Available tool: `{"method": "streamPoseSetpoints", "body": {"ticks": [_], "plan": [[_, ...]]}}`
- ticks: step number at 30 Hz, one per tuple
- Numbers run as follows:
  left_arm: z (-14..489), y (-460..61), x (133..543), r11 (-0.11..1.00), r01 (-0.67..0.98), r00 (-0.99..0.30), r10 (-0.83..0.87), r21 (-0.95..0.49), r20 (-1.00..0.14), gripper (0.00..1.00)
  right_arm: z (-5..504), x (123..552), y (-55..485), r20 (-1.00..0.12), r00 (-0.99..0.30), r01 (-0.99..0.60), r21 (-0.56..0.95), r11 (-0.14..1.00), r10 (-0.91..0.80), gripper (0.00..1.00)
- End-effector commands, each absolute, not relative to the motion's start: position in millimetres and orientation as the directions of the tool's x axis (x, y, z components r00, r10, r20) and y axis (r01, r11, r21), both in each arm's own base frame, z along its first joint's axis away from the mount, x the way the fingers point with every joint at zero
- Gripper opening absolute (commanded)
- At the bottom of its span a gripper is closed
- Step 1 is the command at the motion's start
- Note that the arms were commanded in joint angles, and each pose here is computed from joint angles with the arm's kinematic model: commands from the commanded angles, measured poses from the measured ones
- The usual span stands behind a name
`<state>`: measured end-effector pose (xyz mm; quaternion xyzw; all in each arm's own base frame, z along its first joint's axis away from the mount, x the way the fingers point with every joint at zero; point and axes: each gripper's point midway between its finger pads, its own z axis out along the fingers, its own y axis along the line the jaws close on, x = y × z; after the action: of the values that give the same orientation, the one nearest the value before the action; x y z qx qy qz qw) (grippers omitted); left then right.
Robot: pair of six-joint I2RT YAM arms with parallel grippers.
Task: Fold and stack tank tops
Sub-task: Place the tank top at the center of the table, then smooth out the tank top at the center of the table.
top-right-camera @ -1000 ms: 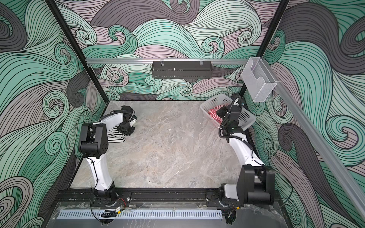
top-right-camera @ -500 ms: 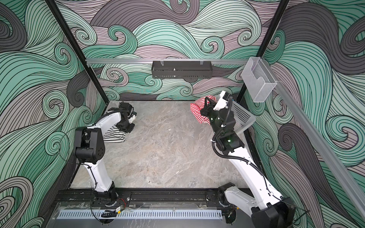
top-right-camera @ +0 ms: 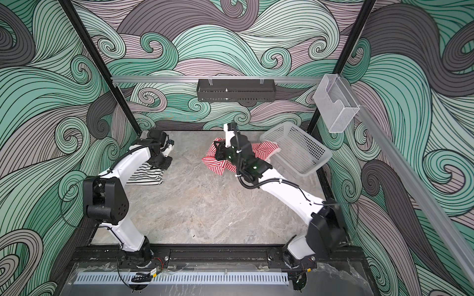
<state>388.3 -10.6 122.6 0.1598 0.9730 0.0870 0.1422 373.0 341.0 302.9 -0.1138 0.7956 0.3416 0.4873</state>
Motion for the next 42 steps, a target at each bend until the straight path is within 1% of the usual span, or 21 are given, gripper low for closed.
{"method": "streamPoseSetpoints", "body": {"ticks": [1, 3, 5, 8, 9, 10, 11, 12, 13, 15, 17, 18, 20, 23, 26, 29, 30, 32, 35, 36, 42], "plan": [[116, -22, 368, 0.938, 0.309, -0.916, 0.338, 0.156, -0.218, 0.2, 268, 360, 370, -0.788, -0.613, -0.531, 0.464, 0.709, 0.058, 0.0], [111, -28, 362, 0.933, 0.334, -0.911, 0.356, 0.137, -0.209, 0.21, 246, 353, 389, -0.752, -0.659, -0.55, 0.481, 0.683, 0.0, 0.0], [105, -36, 355, 0.926, 0.363, -0.905, 0.377, 0.106, -0.195, 0.21, 222, 346, 403, -0.706, -0.704, -0.549, 0.471, 0.69, -0.078, 0.0], [97, -46, 348, 0.916, 0.393, -0.899, 0.402, 0.083, -0.172, 0.21, 185, 331, 418, -0.608, -0.77, -0.551, 0.477, 0.685, -0.196, 0.0], [94, -50, 346, 0.91, 0.408, -0.894, 0.416, 0.078, -0.166, 0.21, 177, 322, 428, -0.576, -0.782, -0.569, 0.502, 0.652, -0.239, 0.0], [91, -54, 345, 0.903, 0.422, -0.889, 0.429, 0.076, -0.162, 0.21, 169, 317, 434, -0.545, -0.794, -0.57, 0.514, 0.64, -0.269, 0.03], [88, -58, 344, 0.898, 0.434, -0.884, 0.44, 0.073, -0.157, 0.22, 162, 310, 437, -0.514, -0.805, -0.569, 0.525, 0.633, -0.297, 0.11], [85, -62, 343, 0.891, 0.448, -0.879, 0.453, 0.069, -0.148, 0.22, 161, 302, 444, -0.5, -0.803, -0.584, 0.552, 0.596, -0.324, 0.28], [82, -67, 343, 0.885, 0.461, -0.874, 0.466, 0.066, -0.14, 0.22, 159, 295, 445, -0.489, -0.804, -0.587, 0.565, 0.579, -0.339, 0.41], [78, -77, 341, 0.874, 0.483, -0.864, 0.486, 0.056, -0.128, 0.23, 163, 293, 440, -0.514, -0.797, -0.593, 0.57, 0.568, -0.316, 0.57], [74, -86, 339, 0.86, 0.508, -0.852, 0.51, 0.052, -0.118, 0.23, 167, 297, 422, -0.537, -0.8, -0.577, 0.564, 0.591, -0.269, 0.73], [72, -91, 338, 0.852, 0.522, -0.845, 0.523, 0.046, -0.114, 0.24, 168, 300, 410, -0.538, -0.809, -0.558, 0.572, 0.601, -0.238, 0.77], [67, -101, 334, 0.832, 0.553, -0.827, 0.554, 0.032, -0.099, 0.25, 161, 314, 380, -0.526, -0.835, -0.485, 0.568, 0.665, -0.16, 0.77], [56, -113, 331, 0.804, 0.593, -0.8, 0.595, 0.046, -0.081, 0.25, 132, 340, 324, -0.454, -0.89, -0.301, 0.519, 0.8, -0.04, 0.7], [47, -121, 335, 0.792, 0.609, -0.789, 0.61, 0.047, -0.069, 0.26, 111, 357, 295, -0.407, -0.912, -0.179, 0.518, 0.837, 0.057, 0.59], [37, -126, 336, 0.787, 0.616, -0.786, 0.617, 0.036, -0.038, 0.26, 88, 374, 274, -0.358, -0.928, -0.072, 0.443, 0.894, 0.103, 0.52], [33, -127, 335, 0.785, 0.619, -0.784, 0.62, 0.033, -0.025, 0.27, 78, 375, 263, -0.327, -0.938, -0.027, 0.397, 0.918, 0.113, 0.53], [29, -129, 334, 0.783, 0.621, -0.783, 0.622, 0.023, -0.016, 0.27, 65, 381, 250, -0.3, -0.942, 0.031, 0.363, 0.931, 0.149, 0.59], [25, -133, 330, 0.779, 0.627, -0.779, 0.627, 0.005, -0.01, 0.26, 54, 392, 236, -0.306, -0.933, 0.078, 0.338, 0.938, 0.188, 0.62], [25, -134, 328, 0.777, 0.629, -0.777, 0.629, 0.003, -0.009, 0.24, 51, 396, 231, -0.305, -0.931, 0.092, 0.328, 0.94, 0.198, 0.62], [18, -127, 321, 0.773, 0.634, -0.773, 0.634, 0.022, 0.015, 0.0, 36, 413, 205, -0.283, -0.927, 0.161, 0.29, 0.943, 0.245, 0.62]]}}
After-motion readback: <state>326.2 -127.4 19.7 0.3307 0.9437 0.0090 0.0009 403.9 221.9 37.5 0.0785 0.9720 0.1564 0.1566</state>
